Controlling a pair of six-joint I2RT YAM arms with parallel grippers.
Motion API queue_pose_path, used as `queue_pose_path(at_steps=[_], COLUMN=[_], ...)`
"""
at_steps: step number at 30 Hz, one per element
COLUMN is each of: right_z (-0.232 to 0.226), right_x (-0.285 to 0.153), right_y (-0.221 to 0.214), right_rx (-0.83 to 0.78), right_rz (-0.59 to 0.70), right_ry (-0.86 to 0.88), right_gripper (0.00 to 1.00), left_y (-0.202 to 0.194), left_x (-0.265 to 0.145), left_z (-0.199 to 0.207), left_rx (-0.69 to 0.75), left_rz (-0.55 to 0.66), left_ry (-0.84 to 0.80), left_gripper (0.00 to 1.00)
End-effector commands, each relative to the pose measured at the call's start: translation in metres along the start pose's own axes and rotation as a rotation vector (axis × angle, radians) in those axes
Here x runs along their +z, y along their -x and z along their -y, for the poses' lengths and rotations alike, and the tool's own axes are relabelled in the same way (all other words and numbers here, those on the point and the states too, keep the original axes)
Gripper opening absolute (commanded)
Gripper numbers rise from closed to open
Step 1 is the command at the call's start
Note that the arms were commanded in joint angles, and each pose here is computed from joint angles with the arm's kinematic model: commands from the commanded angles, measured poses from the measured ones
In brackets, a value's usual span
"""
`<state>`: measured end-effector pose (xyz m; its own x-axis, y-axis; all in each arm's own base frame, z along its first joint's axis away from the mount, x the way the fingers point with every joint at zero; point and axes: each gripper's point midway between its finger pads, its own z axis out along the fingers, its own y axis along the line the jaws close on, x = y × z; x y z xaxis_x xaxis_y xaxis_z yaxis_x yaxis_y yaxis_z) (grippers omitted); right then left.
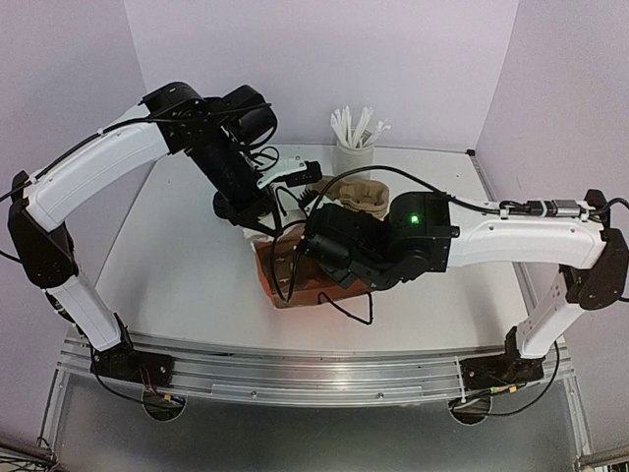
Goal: Pack the takeout coffee
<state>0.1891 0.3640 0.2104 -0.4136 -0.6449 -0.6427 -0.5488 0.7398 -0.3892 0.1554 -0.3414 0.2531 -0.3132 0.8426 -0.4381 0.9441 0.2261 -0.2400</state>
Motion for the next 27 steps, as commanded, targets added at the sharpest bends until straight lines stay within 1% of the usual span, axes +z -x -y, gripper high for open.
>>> queue_pose_path(at_steps=[1,4,7,12,18,20,24,27], right_z=[0.005,0.001,-0.011,-0.024,-0.031,-0.026,-0.02,-0.033], right_x=[0.005,0.012,0.018,0.022,0.014,0.011,0.014,0.019], right_y=[0.01,0.009,0.007,-0.007,-0.018,-0.019,-0.02,-0.017], right_rx=[0.082,0.077,0.082,0.082,0.017,0.021,0.022,0.001], right_rz=[0.079,0.086,0.085,0.058,0.045,0.05,0.058,0.043], right_ry=[-0.06,-0.066,-0.026,0.044,0.105,0.105,0.06,0.089], right_gripper=[0.28,0.27,0.28,0.26,0.26,0.26,0.25,0.25], left_y=[-0.015,-0.015,-0.014,-0.013,-0.01,-0.009,-0.009,-0.012], left_x=[-0.011,-0.009,-0.01,-0.011,-0.019,-0.021,-0.018,-0.014], left_z=[0.02,0.019,0.008,-0.017,-0.041,-0.035,-0.011,-0.011], left_rx=[-0.028,-0.041,-0.068,-0.143,-0.168,-0.152,-0.126,-0.144], left_rz=[-0.02,-0.017,-0.004,0.014,0.025,0.035,0.045,0.038], left_ry=[-0.079,-0.085,-0.06,0.013,0.135,0.109,-0.03,-0.036], left_gripper=[0.0,0.0,0.0,0.0,0.0,0.0,0.0,0.0])
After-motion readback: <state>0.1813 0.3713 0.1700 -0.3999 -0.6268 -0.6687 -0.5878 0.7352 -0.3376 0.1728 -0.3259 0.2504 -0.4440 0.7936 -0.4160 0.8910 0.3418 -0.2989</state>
